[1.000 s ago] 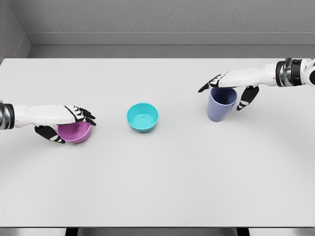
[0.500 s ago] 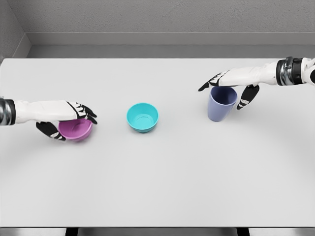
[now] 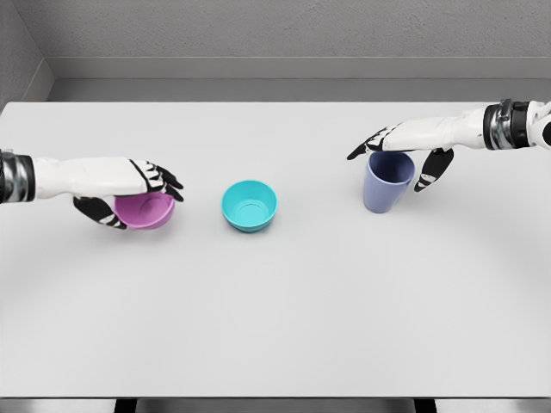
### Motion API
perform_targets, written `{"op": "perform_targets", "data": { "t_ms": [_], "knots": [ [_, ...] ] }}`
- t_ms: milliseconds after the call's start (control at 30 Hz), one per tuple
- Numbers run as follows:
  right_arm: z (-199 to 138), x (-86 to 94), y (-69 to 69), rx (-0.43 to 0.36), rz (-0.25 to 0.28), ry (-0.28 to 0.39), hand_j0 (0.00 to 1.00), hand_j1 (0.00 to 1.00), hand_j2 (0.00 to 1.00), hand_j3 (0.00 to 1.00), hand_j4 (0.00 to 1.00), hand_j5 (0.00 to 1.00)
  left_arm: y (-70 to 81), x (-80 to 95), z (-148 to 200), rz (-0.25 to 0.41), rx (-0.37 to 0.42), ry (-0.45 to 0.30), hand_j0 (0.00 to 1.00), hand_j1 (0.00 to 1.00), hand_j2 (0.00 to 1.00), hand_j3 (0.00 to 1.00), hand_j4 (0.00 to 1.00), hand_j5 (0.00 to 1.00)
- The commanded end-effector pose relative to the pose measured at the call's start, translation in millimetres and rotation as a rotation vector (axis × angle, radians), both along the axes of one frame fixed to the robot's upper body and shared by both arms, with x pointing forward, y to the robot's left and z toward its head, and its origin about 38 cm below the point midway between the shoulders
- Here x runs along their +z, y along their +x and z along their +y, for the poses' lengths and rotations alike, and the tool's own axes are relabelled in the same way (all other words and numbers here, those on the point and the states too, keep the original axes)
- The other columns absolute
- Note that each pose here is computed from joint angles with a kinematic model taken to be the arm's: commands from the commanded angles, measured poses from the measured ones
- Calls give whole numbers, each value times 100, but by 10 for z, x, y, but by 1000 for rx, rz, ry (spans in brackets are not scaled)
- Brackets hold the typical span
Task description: Stacking bowl and cup with both arms
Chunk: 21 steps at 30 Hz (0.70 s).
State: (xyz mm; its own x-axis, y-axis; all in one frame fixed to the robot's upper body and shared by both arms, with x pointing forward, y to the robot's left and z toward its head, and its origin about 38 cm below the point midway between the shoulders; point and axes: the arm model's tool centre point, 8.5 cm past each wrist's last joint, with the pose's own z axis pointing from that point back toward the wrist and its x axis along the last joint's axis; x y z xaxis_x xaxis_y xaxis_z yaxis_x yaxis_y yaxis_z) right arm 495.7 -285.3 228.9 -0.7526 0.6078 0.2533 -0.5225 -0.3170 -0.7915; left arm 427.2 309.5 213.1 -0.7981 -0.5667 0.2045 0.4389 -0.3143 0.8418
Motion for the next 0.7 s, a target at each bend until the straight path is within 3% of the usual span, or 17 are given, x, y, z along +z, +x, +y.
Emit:
{"op": "perform_targets", "data": {
  "t_ms": [0, 667],
  "knots": [
    [0, 8, 3, -4, 1, 6, 100, 100, 100, 100, 100, 100, 8, -4, -64, 4, -9, -12, 78, 78, 78, 78, 78, 78],
    [-4, 10, 0, -4, 0, 6, 100, 100, 100, 100, 100, 100, 70, 223, -466, -67, -104, -41, 78, 78, 78, 78, 78, 78]
  ]
}}
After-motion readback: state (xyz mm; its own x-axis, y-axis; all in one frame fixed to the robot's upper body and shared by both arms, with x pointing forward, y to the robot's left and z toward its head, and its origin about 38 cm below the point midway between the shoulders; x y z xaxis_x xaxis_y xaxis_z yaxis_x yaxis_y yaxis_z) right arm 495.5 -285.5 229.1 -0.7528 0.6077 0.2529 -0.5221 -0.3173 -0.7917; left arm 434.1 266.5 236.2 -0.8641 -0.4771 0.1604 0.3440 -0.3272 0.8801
